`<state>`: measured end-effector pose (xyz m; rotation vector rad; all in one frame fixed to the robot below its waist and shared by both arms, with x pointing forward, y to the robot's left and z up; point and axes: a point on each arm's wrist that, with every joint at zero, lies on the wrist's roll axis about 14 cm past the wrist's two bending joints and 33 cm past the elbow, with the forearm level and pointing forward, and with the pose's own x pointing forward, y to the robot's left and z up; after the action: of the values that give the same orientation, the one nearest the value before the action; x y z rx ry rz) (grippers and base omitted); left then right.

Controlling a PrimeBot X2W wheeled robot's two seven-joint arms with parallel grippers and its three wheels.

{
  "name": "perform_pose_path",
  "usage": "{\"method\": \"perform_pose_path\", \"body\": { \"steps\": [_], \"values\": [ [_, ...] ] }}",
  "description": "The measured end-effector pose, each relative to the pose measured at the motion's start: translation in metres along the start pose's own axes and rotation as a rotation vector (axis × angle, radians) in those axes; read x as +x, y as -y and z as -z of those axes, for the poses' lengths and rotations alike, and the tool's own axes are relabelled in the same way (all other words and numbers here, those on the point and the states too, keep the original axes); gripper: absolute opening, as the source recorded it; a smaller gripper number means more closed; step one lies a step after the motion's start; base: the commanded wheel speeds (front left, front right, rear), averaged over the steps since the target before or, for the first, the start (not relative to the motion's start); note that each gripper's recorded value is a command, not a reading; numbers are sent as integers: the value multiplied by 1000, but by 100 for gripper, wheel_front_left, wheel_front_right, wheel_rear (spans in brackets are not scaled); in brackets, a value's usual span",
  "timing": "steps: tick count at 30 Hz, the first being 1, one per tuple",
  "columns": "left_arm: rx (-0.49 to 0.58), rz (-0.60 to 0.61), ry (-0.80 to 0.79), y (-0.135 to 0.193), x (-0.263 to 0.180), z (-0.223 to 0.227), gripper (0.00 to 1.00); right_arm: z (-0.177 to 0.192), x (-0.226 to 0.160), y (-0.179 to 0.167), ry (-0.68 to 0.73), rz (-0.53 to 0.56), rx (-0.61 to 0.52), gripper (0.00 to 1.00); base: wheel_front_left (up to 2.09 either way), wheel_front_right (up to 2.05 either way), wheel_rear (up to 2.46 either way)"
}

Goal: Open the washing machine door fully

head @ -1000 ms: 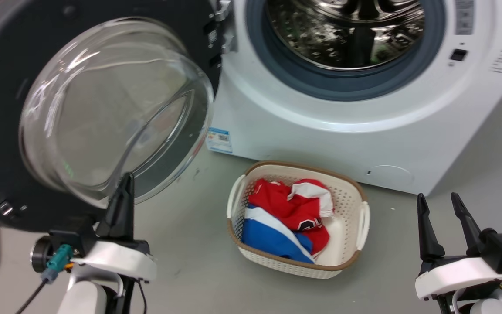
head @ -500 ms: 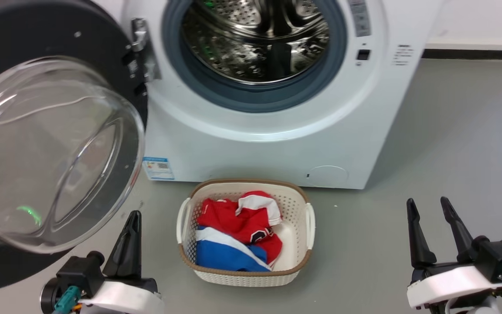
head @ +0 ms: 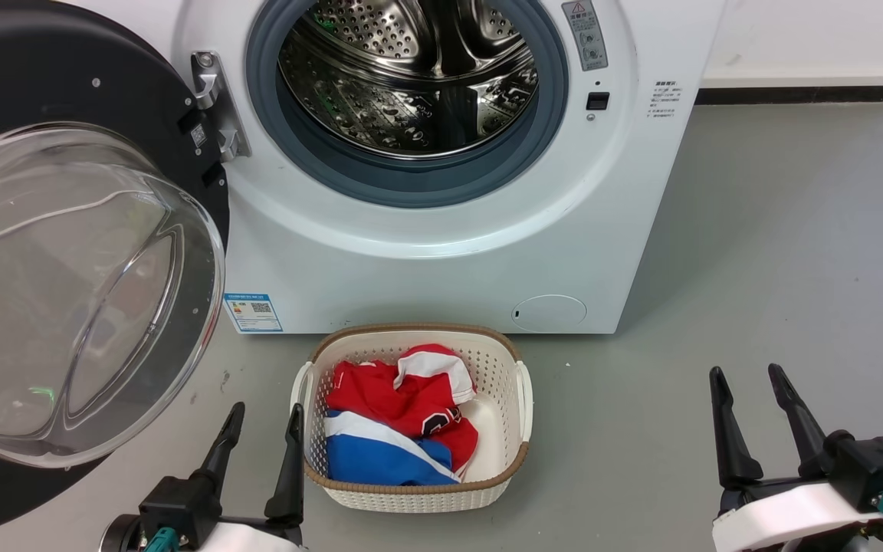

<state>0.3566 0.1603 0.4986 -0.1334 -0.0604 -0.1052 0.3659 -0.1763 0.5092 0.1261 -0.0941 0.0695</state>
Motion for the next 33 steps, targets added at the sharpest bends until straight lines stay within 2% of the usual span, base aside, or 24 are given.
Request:
{"method": "perform_pose_path", "body": {
  "steps": [33],
  "values": [
    [0, 12, -11, 2, -2, 3, 100, 6, 6, -4, -16, -13, 6, 100, 0, 0, 0]
  ]
}}
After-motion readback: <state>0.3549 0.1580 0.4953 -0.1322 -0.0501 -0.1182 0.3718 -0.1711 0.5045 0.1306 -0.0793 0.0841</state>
